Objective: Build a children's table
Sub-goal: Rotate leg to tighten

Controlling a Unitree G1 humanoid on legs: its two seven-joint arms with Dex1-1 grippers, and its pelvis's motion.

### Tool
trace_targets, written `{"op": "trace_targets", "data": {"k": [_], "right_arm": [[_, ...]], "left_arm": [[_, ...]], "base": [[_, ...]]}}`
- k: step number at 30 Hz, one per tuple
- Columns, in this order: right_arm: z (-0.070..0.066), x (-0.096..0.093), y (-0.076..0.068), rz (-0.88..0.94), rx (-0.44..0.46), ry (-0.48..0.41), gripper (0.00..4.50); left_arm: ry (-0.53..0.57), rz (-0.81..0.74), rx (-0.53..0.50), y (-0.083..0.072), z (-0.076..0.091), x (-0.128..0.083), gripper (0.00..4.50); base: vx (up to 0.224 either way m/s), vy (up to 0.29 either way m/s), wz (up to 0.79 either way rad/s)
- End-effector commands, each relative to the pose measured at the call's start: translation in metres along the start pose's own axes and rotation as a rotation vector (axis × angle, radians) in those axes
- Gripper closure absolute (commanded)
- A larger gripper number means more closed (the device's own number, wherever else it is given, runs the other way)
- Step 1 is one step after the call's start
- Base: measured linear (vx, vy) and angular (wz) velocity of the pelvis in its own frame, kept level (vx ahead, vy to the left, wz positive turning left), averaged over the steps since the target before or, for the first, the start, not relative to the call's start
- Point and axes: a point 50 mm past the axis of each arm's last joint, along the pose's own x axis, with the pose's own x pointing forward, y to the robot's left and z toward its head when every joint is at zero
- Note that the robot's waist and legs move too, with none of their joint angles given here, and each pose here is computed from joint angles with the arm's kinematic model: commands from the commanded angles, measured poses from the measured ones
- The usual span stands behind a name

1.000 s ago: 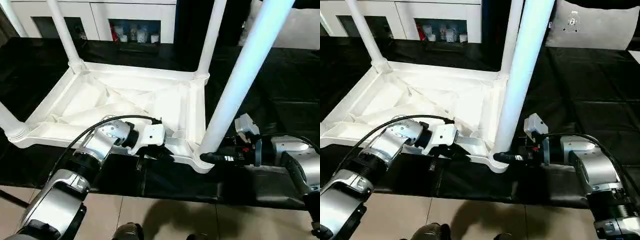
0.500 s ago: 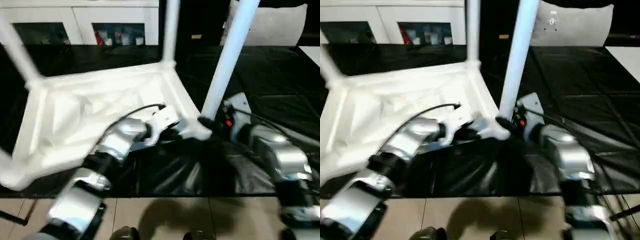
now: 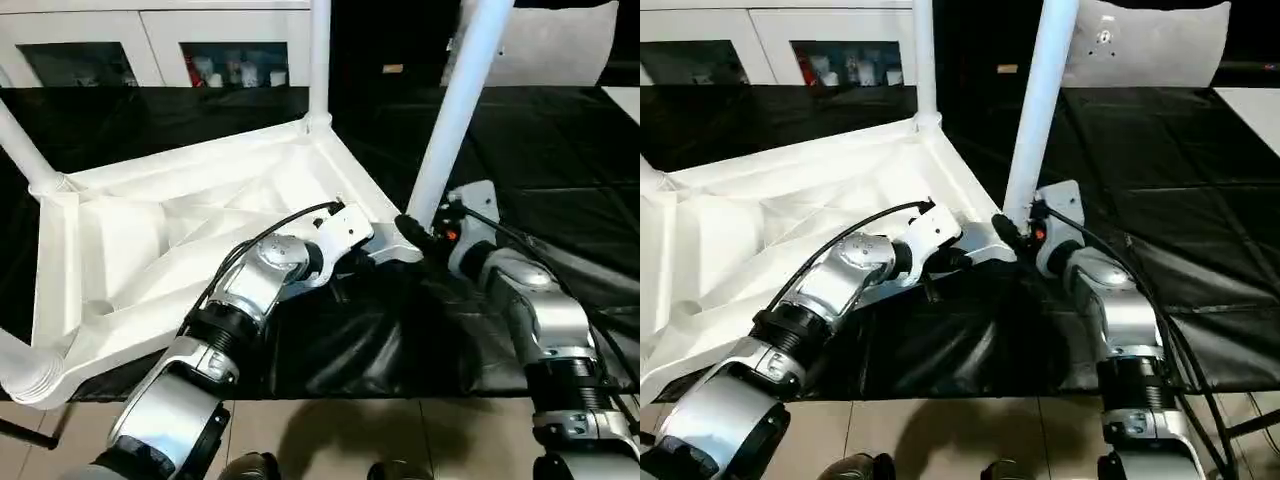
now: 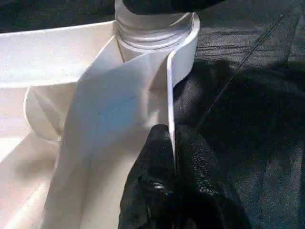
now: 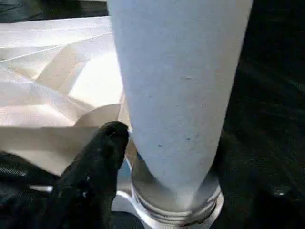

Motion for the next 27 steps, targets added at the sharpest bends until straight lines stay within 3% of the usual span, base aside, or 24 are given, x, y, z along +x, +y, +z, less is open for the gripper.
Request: {"op": "trace_targets", "data": {"k": [1,6,13,23,24,27], "right_arm": [[-0.008,0.0,0.015,0.139,-0.001,0.023,1.19],[-0.007,-0.012,0.006,0.192,-0.088,0.009,0.82],[-0.001,-0.037,-0.015,0.315,-0.16,0.029,0.13],[-0.003,-0.052,-0.009,0.593,-0.198,0.084,0.08],[-0.003,-0.052,-0.009,0.608,-0.195,0.087,0.35],[-0.004,-0.054,-0.006,0.686,-0.178,0.101,0.46]], "left_arm": [[0.01,-0.013,0.016,0.0,-0.005,0.0,4.5],[0.003,-0.031,0.05,0.004,-0.008,-0.006,4.5],[0.039,-0.198,0.157,0.006,-0.022,-0.023,4.5],[0.046,-0.447,0.282,-0.003,-0.033,-0.043,4.5],[0.042,-0.461,0.287,-0.003,-0.033,-0.043,4.5],[0.026,-0.536,0.313,-0.009,-0.032,-0.046,4.5]], "base": [[0.0,0.0,0.0],[0.0,0.0,0.0],[0.0,0.0,0.0],[0.0,0.0,0.0],[0.0,0.0,0.0],[0.0,0.0,0.0]]}}
